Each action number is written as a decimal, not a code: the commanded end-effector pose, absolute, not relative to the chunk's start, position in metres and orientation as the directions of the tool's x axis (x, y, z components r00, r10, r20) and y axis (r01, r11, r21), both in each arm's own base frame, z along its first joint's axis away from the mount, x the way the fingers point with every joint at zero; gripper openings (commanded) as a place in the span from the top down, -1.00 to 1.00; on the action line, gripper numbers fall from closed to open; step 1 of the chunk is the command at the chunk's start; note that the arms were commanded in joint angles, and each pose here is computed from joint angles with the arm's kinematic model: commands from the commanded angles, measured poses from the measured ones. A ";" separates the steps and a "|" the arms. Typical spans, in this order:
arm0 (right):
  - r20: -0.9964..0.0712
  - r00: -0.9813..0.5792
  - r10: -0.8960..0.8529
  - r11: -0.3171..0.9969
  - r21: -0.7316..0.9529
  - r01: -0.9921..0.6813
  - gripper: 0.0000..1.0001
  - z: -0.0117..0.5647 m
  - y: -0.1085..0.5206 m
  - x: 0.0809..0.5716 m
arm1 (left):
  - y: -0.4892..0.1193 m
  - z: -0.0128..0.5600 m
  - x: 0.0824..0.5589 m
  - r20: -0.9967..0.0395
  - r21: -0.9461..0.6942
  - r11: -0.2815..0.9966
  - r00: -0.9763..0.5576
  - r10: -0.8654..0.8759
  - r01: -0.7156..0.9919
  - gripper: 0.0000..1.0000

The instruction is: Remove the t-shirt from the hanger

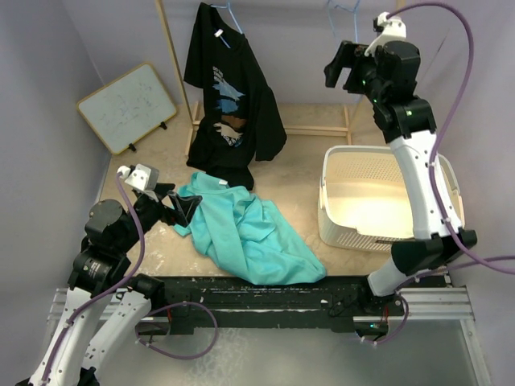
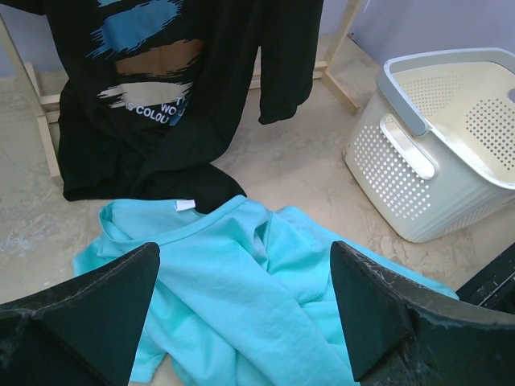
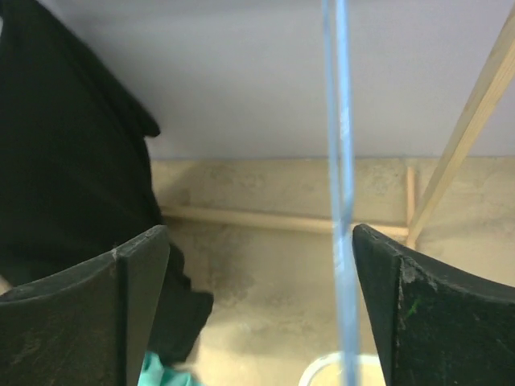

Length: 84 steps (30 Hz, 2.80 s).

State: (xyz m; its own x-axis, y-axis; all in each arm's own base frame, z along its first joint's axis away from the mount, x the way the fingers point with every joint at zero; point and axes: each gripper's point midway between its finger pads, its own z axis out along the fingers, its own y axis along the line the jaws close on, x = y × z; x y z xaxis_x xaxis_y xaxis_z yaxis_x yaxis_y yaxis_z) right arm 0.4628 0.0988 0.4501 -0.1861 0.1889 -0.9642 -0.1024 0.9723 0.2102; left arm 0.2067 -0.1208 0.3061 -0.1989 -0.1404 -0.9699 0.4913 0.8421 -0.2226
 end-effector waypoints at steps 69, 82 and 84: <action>-0.668 -0.656 -0.350 0.549 0.421 -0.722 -1.00 0.103 0.427 0.201 | -0.117 0.307 0.211 -0.969 -0.226 0.856 -0.200 -0.147 0.465 -0.78; -0.662 -0.642 -0.386 0.424 0.491 -0.761 -1.00 0.106 0.447 0.173 | -0.117 0.308 0.210 -0.969 -0.225 0.857 -0.197 -0.148 0.464 -0.77; -0.656 -0.638 -0.403 0.438 0.474 -0.764 -1.00 0.097 0.450 0.172 | -0.117 0.308 0.210 -0.969 -0.226 0.856 -0.197 -0.149 0.464 -0.77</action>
